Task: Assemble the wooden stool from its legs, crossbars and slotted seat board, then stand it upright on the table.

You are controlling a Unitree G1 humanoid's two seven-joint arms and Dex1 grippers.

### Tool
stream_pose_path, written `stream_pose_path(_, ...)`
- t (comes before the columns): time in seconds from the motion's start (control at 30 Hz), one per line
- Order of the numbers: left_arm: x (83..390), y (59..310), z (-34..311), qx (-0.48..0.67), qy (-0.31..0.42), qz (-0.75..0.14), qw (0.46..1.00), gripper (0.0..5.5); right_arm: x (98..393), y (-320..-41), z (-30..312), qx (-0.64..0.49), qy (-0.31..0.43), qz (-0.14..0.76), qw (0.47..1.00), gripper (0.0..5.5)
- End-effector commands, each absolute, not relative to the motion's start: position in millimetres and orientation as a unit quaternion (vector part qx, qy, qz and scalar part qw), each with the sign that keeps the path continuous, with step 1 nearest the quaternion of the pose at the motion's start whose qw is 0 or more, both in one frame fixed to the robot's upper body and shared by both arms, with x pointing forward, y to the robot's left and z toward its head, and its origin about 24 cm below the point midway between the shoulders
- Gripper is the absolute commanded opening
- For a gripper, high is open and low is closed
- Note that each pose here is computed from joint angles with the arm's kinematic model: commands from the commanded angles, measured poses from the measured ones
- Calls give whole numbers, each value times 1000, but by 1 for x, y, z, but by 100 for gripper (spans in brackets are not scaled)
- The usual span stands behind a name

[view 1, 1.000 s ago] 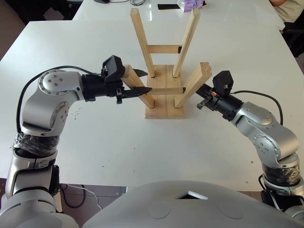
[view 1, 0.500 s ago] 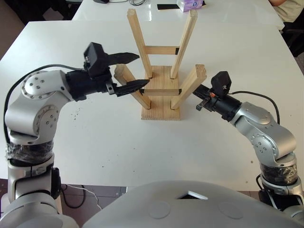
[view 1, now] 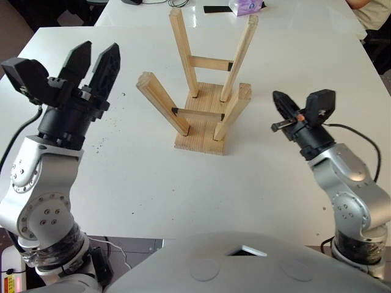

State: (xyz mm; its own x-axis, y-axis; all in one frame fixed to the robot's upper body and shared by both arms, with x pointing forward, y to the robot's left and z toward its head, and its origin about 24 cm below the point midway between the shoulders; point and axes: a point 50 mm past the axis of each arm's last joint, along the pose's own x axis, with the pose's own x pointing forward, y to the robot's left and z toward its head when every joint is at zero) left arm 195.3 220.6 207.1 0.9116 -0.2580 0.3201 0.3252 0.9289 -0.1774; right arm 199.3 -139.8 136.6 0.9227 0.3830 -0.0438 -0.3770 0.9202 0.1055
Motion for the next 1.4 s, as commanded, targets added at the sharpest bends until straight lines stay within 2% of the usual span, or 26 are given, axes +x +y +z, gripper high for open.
stream_pose_path(0.03, 228, 247, 173, 20, -60, -43, 997, 234, 203, -120, 140, 58, 23, 197, 978, 0)
stream_pose_path(0.17, 254, 207, 142, 13, -32, -111, 993, 171, 211, -112, 139, 50, 24, 211, 976, 0)
stream_pose_path(0.23, 254, 178, 135, -9, -34, -162, 986, 141, 214, -109, 141, 54, 22, 217, 975, 0)
stream_pose_path(0.3, 247, 161, 134, -23, -40, -190, 981, 104, 214, -107, 142, 59, 21, 222, 973, 0)
stream_pose_path(0.5, 231, 167, 134, -37, -33, -161, 986, 2, 213, -102, 143, 61, 23, 229, 971, 0)
stream_pose_path(0.63, 227, 161, 136, -44, -41, -151, 987, 2, 219, -118, 141, 44, 22, 201, 978, 0)
stream_pose_path(0.83, 214, 152, 138, -65, -43, -151, 985, 2, 222, -162, 138, 6, 19, 77, 997, 0)
stream_pose_path(1.0, 205, 136, 139, -88, -36, -170, 981, 2, 221, -168, 139, 5, 12, 38, 999, 0)
stream_pose_path(1.07, 206, 140, 138, -85, -34, -157, 983, 2, 220, -167, 139, 7, 14, 39, 999, 0)
stream_pose_path(1.17, 211, 167, 141, -56, -43, -81, 994, 2, 216, -165, 138, 6, 20, 47, 999, 0)
stream_pose_path(1.23, 213, 211, 149, -37, -72, 76, 994, 2, 214, -169, 139, -1, 16, 36, 999, 0)
stream_pose_path(1.27, 209, 225, 152, -17, -81, 122, 989, 2, 214, -174, 141, -6, 12, 22, 1000, 0)
stream_pose_path(1.3, 204, 229, 153, 5, -82, 134, 988, 2, 214, -178, 142, -12, 9, 10, 1000, 0)
stream_pose_path(1.4, 193, 213, 146, 12, -65, 106, 992, 2, 214, -184, 144, -24, 4, -15, 1000, 0)
